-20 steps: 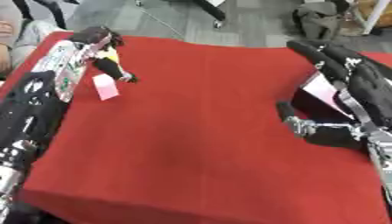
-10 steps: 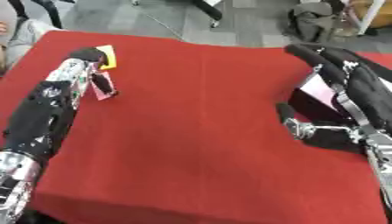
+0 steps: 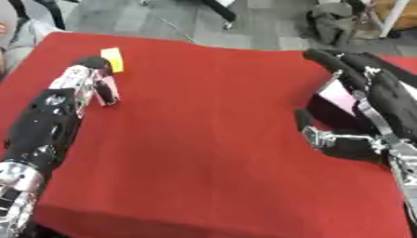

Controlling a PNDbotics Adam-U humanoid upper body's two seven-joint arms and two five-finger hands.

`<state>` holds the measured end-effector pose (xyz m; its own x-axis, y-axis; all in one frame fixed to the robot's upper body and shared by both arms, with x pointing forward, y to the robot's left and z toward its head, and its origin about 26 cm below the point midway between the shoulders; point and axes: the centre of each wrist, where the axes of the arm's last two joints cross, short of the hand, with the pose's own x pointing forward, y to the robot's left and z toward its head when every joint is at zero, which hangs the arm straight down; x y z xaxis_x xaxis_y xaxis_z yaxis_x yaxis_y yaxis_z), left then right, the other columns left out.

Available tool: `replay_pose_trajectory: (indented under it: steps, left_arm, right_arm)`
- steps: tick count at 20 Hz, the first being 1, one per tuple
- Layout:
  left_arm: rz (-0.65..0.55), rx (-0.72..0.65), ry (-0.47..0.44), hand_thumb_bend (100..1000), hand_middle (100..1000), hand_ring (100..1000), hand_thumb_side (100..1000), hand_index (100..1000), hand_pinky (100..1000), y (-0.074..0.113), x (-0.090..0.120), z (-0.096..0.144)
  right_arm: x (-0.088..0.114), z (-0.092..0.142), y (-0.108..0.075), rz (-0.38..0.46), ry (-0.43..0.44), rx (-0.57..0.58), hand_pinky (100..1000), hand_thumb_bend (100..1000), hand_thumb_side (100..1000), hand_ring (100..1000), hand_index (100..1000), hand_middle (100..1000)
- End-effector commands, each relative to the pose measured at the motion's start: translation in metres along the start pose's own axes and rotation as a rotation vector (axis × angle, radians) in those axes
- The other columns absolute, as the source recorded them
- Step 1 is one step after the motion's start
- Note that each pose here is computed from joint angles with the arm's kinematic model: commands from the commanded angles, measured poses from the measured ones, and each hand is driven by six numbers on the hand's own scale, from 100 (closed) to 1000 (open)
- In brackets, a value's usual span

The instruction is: Pick up the objects with one hand, pass them to the other hand, and then place them into the box on the other side of the table.

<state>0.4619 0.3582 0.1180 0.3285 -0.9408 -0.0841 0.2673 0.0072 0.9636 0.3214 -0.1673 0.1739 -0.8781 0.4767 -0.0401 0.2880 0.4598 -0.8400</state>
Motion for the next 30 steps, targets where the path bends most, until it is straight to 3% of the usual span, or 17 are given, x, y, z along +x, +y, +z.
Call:
replay_pose_trajectory:
  steps: [1,6,11,16,19,30]
  left_arm:
    - [0.027,0.073,0.014,280,513,534,100,673,647,0.024,-0.011,0.002]
    - [0.086,0.198,-0.115,278,485,509,100,655,642,0.054,0.000,0.016]
    - [0.241,0.253,-0.397,256,458,482,100,638,641,0.076,0.026,0.042]
    - [0.397,0.183,-0.701,237,446,472,101,631,644,0.078,0.055,0.068]
    - [0.486,0.117,-0.830,231,444,469,127,630,645,0.076,0.068,0.079]
    - [0.741,-0.137,-1.097,205,427,456,172,613,644,0.071,0.107,0.105]
  right_arm:
    - [-0.002,0.000,-0.007,0.027,-0.002,-0.003,876,137,477,857,986,849]
    - [0.002,-0.011,-0.012,0.041,-0.081,0.012,876,148,471,864,988,859]
    - [0.015,-0.035,-0.023,0.070,-0.266,0.028,883,220,501,903,1000,902]
    - [0.022,-0.049,-0.027,0.078,-0.361,-0.007,900,310,552,949,1000,941]
    - [0.024,-0.053,-0.028,0.092,-0.376,-0.038,903,328,548,954,1000,944]
    - [0.031,-0.064,-0.024,0.077,-0.401,-0.158,892,335,497,923,1000,913]
